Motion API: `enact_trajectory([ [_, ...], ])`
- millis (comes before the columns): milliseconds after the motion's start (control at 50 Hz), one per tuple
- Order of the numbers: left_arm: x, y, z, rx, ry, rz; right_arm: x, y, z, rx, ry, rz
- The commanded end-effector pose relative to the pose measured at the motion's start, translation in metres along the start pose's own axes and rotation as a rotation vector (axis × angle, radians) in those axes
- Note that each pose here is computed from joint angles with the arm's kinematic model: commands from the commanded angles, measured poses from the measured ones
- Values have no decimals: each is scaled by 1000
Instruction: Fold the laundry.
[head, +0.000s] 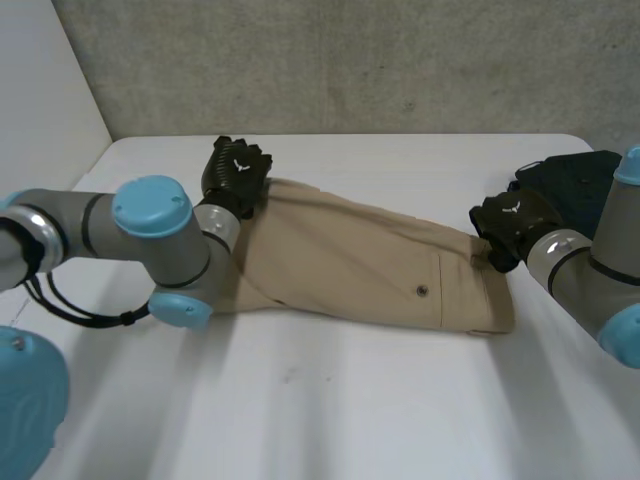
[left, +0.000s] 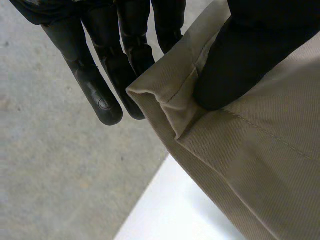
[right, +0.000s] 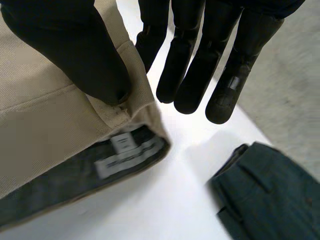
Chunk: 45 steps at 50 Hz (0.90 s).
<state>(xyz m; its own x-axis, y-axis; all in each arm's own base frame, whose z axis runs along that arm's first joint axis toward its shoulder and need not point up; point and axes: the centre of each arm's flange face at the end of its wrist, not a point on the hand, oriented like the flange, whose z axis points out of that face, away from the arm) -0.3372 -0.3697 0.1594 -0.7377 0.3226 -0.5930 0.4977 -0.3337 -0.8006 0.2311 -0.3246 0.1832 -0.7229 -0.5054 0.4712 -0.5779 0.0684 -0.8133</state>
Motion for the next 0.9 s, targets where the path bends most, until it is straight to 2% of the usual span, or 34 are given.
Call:
enact_trajectory([
  [20, 15, 8, 21, 101, 13, 0, 3, -4, 11, 67, 84, -3],
  [160, 26, 21, 35, 123, 12, 0, -3, 0, 25, 96, 122, -19],
  [420, 40, 31, 38, 176, 19, -7, 0, 24, 61, 4, 220, -86],
  [500, 37, 20, 34, 204, 3, -7, 9, 9, 57, 48, 256, -65],
  [640, 2, -17, 18, 232, -48, -7, 50, -54, 15, 234, 345, 73],
  [720, -9, -31, -1, 210, -45, -17, 45, -62, -4, 250, 281, 93],
  [800, -24, -45, -24, 177, -50, -42, 27, -54, -25, 157, 124, 111],
  [820, -28, -47, -35, 149, -41, -66, 20, -47, -34, 101, 63, 136],
  [900, -32, -42, -61, 48, 6, -159, 13, -18, -45, -17, -20, 254],
])
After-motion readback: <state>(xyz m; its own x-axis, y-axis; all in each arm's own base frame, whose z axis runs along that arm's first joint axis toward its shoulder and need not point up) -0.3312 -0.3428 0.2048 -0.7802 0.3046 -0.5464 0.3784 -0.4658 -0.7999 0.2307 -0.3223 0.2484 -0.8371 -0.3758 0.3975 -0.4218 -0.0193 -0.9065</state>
